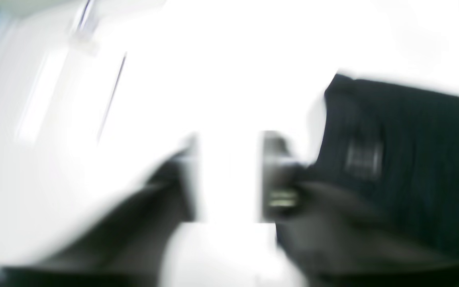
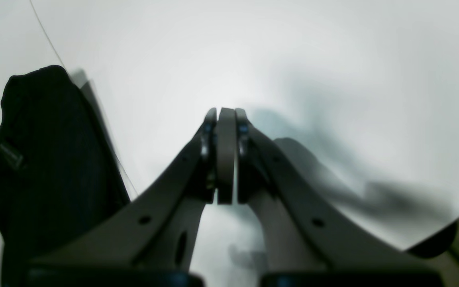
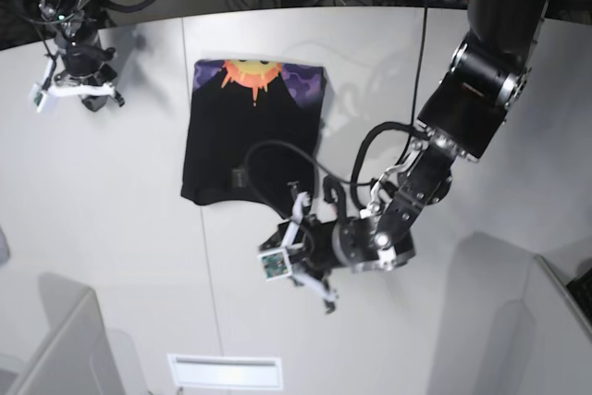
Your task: Fold the T-shirt properly
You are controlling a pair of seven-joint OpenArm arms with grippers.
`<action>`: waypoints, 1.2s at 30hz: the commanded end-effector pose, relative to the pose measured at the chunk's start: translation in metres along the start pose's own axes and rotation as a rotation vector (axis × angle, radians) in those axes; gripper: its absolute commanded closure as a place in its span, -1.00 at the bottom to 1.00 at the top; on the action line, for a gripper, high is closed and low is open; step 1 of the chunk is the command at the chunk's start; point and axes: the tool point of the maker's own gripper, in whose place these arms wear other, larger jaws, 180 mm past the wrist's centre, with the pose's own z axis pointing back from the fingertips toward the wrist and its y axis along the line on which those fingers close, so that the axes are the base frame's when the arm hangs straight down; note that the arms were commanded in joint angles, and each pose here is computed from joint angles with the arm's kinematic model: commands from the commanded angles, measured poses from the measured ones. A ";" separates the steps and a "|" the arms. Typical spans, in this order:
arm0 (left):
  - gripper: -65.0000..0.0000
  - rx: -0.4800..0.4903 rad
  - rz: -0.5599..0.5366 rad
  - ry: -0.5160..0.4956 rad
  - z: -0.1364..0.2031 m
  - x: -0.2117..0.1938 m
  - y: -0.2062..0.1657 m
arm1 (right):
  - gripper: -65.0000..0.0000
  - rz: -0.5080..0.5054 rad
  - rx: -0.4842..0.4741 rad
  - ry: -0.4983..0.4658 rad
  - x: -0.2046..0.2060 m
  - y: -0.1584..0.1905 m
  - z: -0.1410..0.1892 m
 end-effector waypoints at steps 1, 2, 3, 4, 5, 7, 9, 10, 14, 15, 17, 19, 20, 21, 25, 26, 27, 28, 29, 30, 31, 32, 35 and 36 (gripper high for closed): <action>1.00 0.046 -0.006 -0.050 0.011 0.012 0.009 | 1.00 0.047 0.051 -0.045 0.014 0.009 0.003; 1.00 0.066 -0.004 -0.038 0.017 0.003 0.005 | 1.00 0.075 0.079 -0.047 0.014 0.013 0.005; 1.00 0.089 0.005 -0.016 0.023 -0.011 0.000 | 1.00 0.104 0.101 -0.042 0.012 0.015 0.006; 1.00 0.107 0.018 0.003 0.029 -0.022 -0.006 | 1.00 0.127 0.120 -0.045 0.012 0.017 0.008; 1.00 0.130 0.027 0.004 0.035 -0.028 -0.009 | 1.00 0.149 0.135 -0.057 0.014 0.019 0.009; 1.00 0.174 0.081 -0.016 0.051 -0.042 -0.024 | 1.00 0.185 0.162 -0.074 0.013 0.020 0.013; 1.00 0.208 0.142 -0.071 0.069 -0.049 -0.039 | 1.00 0.210 0.181 -0.091 0.012 0.019 0.019; 1.00 0.217 0.165 -0.100 0.076 -0.049 -0.047 | 1.00 0.222 0.191 -0.100 0.011 0.019 0.022; 1.00 0.226 0.261 -0.143 0.101 -0.064 -0.087 | 1.00 0.286 0.236 -0.107 0.004 0.022 0.038; 1.00 0.220 0.284 -0.142 0.106 -0.068 -0.098 | 1.00 0.309 0.225 -0.097 0.000 0.019 0.043; 1.00 0.202 0.314 -0.118 0.114 -0.077 -0.119 | 1.00 0.361 0.194 -0.082 -0.006 0.013 0.051; 1.00 0.172 0.335 -0.090 0.122 -0.083 -0.141 | 1.00 0.373 0.164 -0.052 -0.019 0.006 0.058; 1.00 0.160 0.346 -0.084 0.125 -0.083 -0.150 | 1.00 0.369 0.151 -0.038 -0.025 0.002 0.060; 1.00 0.146 0.363 -0.070 0.127 -0.087 -0.160 | 1.00 0.360 0.139 -0.019 -0.032 -0.002 0.063; 1.00 0.077 0.412 -0.007 0.135 -0.102 -0.198 | 1.00 0.357 0.100 0.076 -0.063 -0.021 0.080; 1.00 0.052 0.423 0.015 0.140 -0.107 -0.210 | 1.00 0.360 0.090 0.102 -0.070 -0.027 0.085; 1.00 0.029 0.434 0.034 0.144 -0.111 -0.221 | 1.00 0.362 0.080 0.123 -0.076 -0.032 0.090; 1.00 0.001 0.443 0.052 0.148 -0.115 -0.234 | 1.00 0.365 0.069 0.146 -0.082 -0.037 0.096; 1.00 -0.026 0.452 0.069 0.152 -0.118 -0.245 | 1.00 0.367 0.059 0.171 -0.089 -0.042 0.101; 1.00 -0.050 0.463 0.088 0.157 -0.121 -0.257 | 1.00 0.369 0.048 0.197 -0.095 -0.048 0.106; 1.00 -0.079 0.479 0.113 0.164 -0.126 -0.271 | 1.00 0.372 0.034 0.238 -0.104 -0.054 0.113; 1.00 -0.106 0.495 0.139 0.172 -0.130 -0.284 | 1.00 0.376 0.021 0.283 -0.112 -0.060 0.118; 1.00 -0.188 0.532 0.201 0.193 -0.137 -0.321 | 1.00 0.380 -0.019 0.432 -0.138 -0.075 0.133; 1.00 -0.226 0.548 0.232 0.204 -0.140 -0.338 | 1.00 0.382 -0.030 0.491 -0.146 -0.079 0.138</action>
